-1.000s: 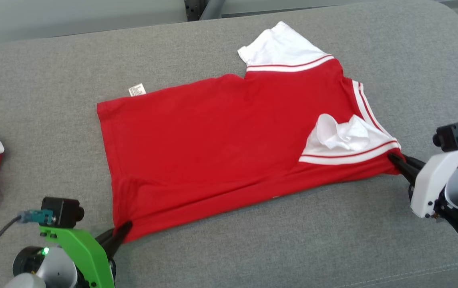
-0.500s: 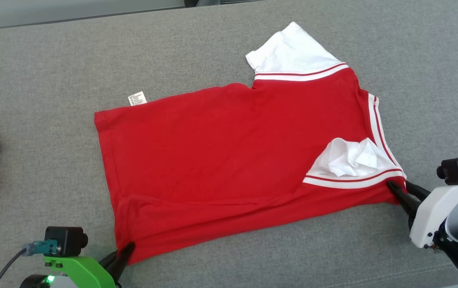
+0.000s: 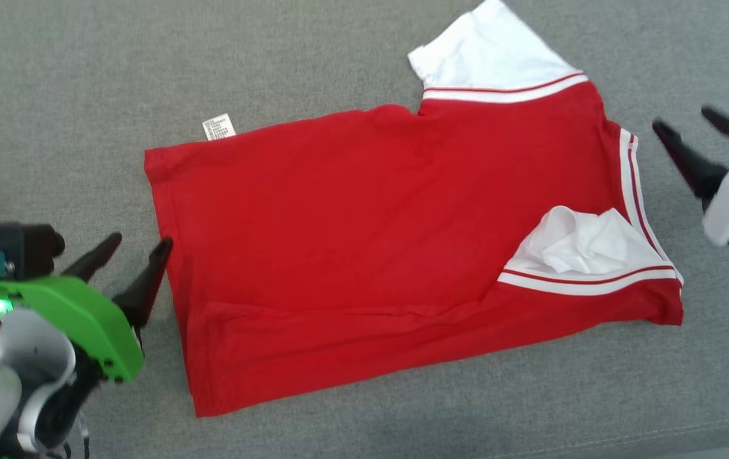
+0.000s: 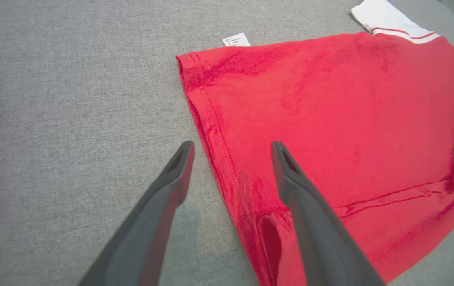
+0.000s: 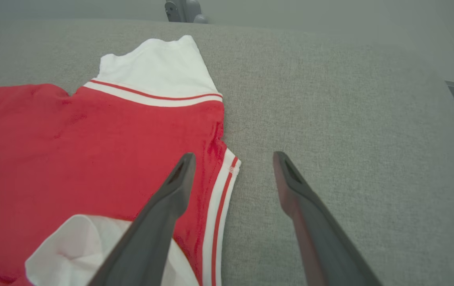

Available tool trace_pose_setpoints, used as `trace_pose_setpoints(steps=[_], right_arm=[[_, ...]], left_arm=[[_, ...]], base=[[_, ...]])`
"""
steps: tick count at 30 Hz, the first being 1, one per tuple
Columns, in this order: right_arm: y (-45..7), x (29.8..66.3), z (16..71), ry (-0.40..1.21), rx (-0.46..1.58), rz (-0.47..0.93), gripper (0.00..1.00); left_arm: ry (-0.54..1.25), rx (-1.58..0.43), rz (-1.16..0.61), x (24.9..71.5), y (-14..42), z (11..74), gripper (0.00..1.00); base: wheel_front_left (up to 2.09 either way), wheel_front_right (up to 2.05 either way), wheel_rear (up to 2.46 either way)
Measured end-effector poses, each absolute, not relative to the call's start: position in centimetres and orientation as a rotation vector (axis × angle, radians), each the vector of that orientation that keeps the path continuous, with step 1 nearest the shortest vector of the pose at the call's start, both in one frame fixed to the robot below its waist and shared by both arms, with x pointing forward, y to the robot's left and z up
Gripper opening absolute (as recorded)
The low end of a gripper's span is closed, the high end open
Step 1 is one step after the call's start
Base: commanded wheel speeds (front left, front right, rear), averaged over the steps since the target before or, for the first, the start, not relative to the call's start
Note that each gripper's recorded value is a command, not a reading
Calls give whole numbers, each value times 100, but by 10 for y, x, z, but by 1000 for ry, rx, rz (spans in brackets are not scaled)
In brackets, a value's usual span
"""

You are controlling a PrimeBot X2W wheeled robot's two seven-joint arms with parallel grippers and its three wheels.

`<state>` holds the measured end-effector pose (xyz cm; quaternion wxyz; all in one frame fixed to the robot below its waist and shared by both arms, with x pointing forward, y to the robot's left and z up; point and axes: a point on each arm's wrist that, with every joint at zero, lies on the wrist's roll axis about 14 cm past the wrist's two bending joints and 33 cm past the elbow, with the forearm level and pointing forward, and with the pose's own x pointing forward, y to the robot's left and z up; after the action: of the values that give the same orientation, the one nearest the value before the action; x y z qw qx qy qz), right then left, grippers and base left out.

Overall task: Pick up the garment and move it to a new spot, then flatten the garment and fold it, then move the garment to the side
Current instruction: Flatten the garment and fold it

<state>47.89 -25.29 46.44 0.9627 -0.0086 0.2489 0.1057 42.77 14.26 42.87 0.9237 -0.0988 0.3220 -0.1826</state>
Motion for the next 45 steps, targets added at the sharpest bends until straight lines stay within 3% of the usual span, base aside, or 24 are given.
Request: trace_pose_setpoints(steps=[5, 13, 23, 38, 39, 40, 41, 42, 43, 45], right_arm=[[-232, 553, 485, 437, -78, 230, 100], [-197, 626, 448, 499, -105, 258, 100], [-142, 656, 381, 594, -70, 337, 100], [-143, 664, 366, 653, -111, 335, 100], [-143, 663, 365, 658, -109, 336, 100], [-143, 663, 364, 662, -108, 336, 100], [-143, 662, 364, 667, -104, 335, 64], [-143, 661, 363, 671, -101, 335, 19], [-144, 661, 363, 676, -97, 333, 0], [-145, 660, 363, 682, -84, 327, 0]], left_arm=[[666, -196, -399, 479, 129, 422, 100], [736, -134, -420, 521, 119, 388, 100], [804, -107, -422, 518, 136, 369, 100], [835, -133, -441, 519, 133, 362, 100], [835, -134, -446, 519, 132, 362, 82], [835, -132, -452, 519, 131, 362, 47], [835, -130, -455, 520, 130, 362, 24], [832, -129, -458, 521, 130, 362, 0], [830, -129, -459, 521, 129, 363, 0], [828, -129, -467, 523, 128, 363, 0]], base=[[0, 0, 0], [0, 0, 0], [0, 0, 0], [0, 0, 0], [0, 0, 0], [0, 0, 0], [0, 0, 0], [0, 0, 0], [0, 0, 0], [0, 0, 0]])
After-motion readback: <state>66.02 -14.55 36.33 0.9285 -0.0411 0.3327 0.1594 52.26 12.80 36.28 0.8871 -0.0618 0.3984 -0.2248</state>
